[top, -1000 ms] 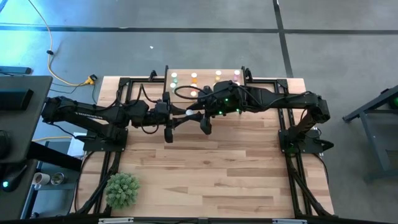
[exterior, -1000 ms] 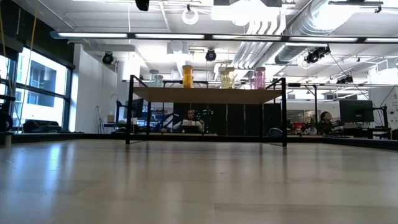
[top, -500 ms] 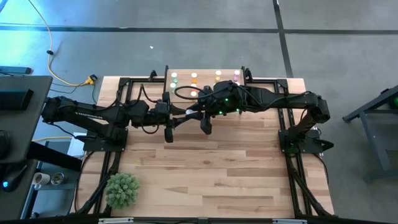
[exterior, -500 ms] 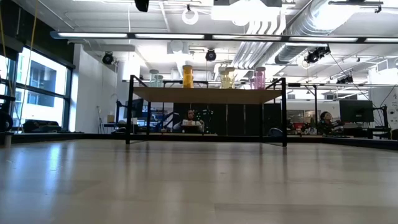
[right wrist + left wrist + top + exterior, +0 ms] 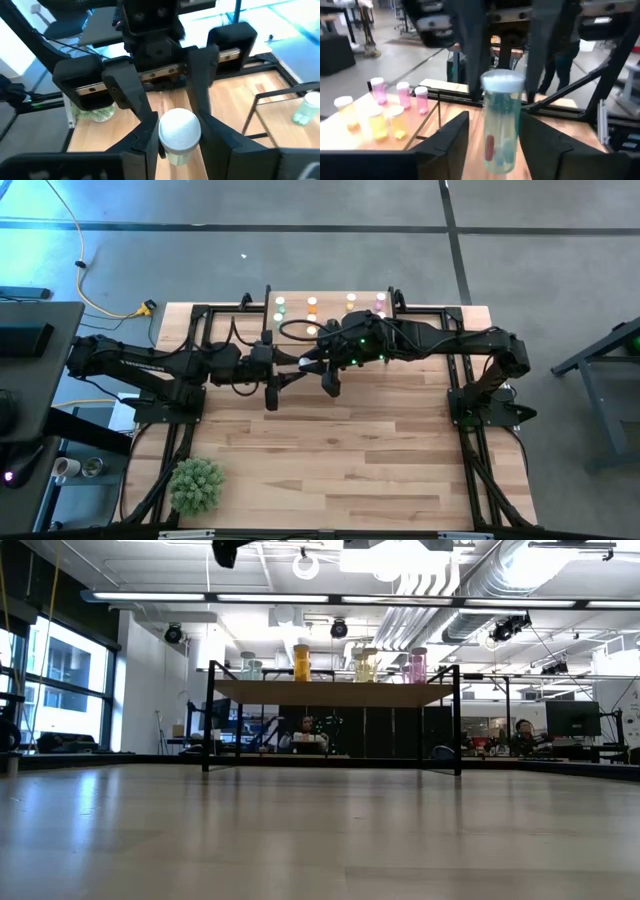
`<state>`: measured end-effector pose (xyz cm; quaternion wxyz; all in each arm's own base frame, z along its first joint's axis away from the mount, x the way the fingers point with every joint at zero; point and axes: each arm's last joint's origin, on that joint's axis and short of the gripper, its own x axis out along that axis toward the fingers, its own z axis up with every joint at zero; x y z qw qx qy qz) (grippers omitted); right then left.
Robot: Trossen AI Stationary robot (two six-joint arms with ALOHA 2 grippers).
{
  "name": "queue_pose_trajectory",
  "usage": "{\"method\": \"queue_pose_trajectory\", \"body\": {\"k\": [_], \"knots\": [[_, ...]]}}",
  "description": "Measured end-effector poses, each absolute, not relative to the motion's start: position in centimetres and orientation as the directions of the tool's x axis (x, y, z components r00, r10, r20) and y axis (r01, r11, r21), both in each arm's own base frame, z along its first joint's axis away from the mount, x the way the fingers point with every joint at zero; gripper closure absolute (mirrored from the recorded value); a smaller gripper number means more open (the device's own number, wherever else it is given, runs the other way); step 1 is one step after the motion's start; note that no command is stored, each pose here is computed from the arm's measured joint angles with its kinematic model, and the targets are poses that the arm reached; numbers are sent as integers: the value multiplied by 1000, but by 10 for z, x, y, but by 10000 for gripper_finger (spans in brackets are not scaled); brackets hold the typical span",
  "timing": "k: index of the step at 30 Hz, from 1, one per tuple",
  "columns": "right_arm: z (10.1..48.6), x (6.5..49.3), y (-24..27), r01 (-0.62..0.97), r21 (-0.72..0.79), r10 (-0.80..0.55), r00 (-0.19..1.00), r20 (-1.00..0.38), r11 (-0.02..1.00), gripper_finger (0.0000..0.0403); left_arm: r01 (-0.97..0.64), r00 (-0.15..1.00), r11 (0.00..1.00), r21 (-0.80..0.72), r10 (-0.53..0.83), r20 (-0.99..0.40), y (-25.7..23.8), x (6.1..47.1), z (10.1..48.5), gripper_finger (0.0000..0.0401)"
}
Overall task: Pick and place medicine bottles onto shelf by color
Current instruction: Put the blue pill bottle on the shelf aligned with the other blue pill bottles
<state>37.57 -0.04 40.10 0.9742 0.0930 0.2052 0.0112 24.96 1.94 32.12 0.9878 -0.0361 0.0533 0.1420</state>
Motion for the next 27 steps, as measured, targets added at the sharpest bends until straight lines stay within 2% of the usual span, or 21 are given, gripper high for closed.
{"method": "queue_pose_trajectory", "body": {"k": [4,9,19,27], "knots": [[402,375,0,19,188,58,917,-394,982,303,-305,948,946,-110,291,-132,20,249,319,225],[402,375,0,21,187,55,917,-396,982,304,-316,943,938,-139,295,-154,20,249,317,222],[402,376,-1,23,191,54,920,-389,981,304,-323,938,933,-156,294,-186,20,248,314,244],[403,375,-1,15,195,63,919,-388,981,304,-315,938,942,-120,290,-189,20,248,314,287]]}}
